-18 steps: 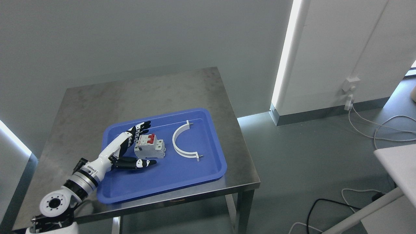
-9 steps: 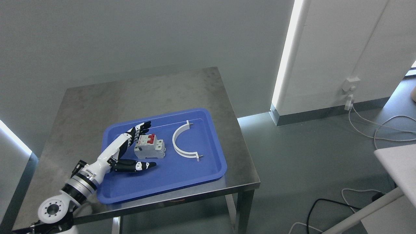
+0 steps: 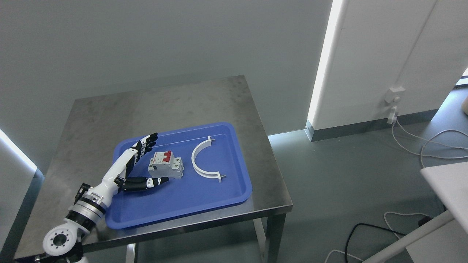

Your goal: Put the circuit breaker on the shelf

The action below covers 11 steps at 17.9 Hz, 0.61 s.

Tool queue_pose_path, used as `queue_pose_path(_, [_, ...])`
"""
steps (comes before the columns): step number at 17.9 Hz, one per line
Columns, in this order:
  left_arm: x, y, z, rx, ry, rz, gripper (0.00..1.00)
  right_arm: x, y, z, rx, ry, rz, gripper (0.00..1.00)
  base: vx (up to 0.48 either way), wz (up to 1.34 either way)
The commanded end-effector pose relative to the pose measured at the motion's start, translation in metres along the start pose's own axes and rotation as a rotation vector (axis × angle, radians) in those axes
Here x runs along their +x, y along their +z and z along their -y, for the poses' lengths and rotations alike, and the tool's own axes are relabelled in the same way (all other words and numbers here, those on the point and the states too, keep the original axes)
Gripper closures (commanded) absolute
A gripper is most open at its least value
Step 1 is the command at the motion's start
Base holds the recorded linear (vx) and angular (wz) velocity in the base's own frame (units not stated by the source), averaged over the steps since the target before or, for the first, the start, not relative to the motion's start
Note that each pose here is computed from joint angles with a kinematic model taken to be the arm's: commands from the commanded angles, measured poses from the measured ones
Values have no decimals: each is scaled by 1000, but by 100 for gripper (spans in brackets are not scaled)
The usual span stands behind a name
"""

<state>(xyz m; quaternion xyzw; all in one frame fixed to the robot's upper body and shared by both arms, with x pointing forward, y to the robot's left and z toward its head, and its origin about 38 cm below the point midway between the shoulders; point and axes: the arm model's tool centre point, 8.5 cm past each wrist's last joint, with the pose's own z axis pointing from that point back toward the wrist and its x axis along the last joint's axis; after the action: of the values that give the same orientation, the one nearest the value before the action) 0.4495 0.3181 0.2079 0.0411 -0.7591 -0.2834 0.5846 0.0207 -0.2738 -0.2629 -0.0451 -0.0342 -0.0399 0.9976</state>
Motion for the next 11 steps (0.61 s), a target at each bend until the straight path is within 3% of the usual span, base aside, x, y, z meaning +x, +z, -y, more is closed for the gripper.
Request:
queue_pose_path(1, [-1,-7,12,-21,31,-24,12,1,0,11,-17,2,2,0,0,0])
queue_pose_path(3, [3,-11,13,-31,25,-14,14,1,0,11,-17,2,2,0,0,0])
queue_pose_path(6, [6,-12,12,-36,17,-1,41,1,0,11,-17,2,2,0,0,0])
queue_pose_path(8, [8,-10,9,-29,8,10,68,1,0,11,-17,2,2,0,1,17])
queue_pose_path(9, [10,-9,7,-21,-12,33,90,1,0,11,-17,2,2,0,0,0])
queue_pose_path(10, [11,-8,6,-16,-21,50,98,1,0,11,-17,2,2,0,0,0])
queue_pose_path(11, [11,-8,5,-14,-18,54,99,1,0,11,-17,2,2,0,0,0])
